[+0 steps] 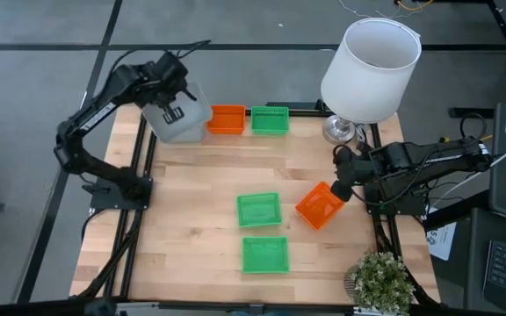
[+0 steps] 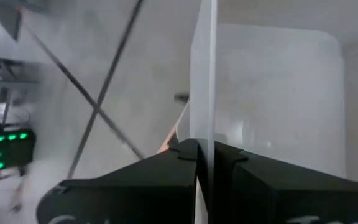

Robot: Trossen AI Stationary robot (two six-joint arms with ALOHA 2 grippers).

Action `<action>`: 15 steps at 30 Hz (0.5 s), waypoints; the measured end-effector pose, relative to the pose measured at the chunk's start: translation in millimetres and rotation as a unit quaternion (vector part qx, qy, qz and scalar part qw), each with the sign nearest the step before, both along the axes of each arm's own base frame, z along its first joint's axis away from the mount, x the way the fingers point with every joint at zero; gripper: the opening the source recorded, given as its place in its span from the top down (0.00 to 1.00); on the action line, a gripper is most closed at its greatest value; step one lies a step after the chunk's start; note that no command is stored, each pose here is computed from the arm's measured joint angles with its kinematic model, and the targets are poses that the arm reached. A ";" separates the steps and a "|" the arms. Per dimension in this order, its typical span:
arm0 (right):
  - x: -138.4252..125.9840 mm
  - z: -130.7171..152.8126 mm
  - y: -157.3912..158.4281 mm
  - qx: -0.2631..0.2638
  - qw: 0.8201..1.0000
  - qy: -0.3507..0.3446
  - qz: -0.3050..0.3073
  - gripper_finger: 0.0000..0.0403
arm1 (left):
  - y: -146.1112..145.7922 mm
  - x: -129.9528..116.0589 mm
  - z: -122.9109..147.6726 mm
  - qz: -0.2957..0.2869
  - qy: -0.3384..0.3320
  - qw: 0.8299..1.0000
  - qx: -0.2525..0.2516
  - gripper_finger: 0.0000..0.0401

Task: Stack baskets by color
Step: Stack the bottom gray bin on the top gray bin

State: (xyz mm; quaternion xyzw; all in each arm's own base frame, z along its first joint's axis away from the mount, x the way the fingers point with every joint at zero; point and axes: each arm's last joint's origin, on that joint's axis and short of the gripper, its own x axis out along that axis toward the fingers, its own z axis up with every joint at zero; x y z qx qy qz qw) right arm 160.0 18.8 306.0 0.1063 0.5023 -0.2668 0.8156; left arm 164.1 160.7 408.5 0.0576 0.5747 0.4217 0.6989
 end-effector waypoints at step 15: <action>6.8 3.4 -0.7 -0.028 0.999 -0.044 -0.010 0.78 | 105.8 9.3 -62.6 -0.093 0.124 0.982 -0.103 1.00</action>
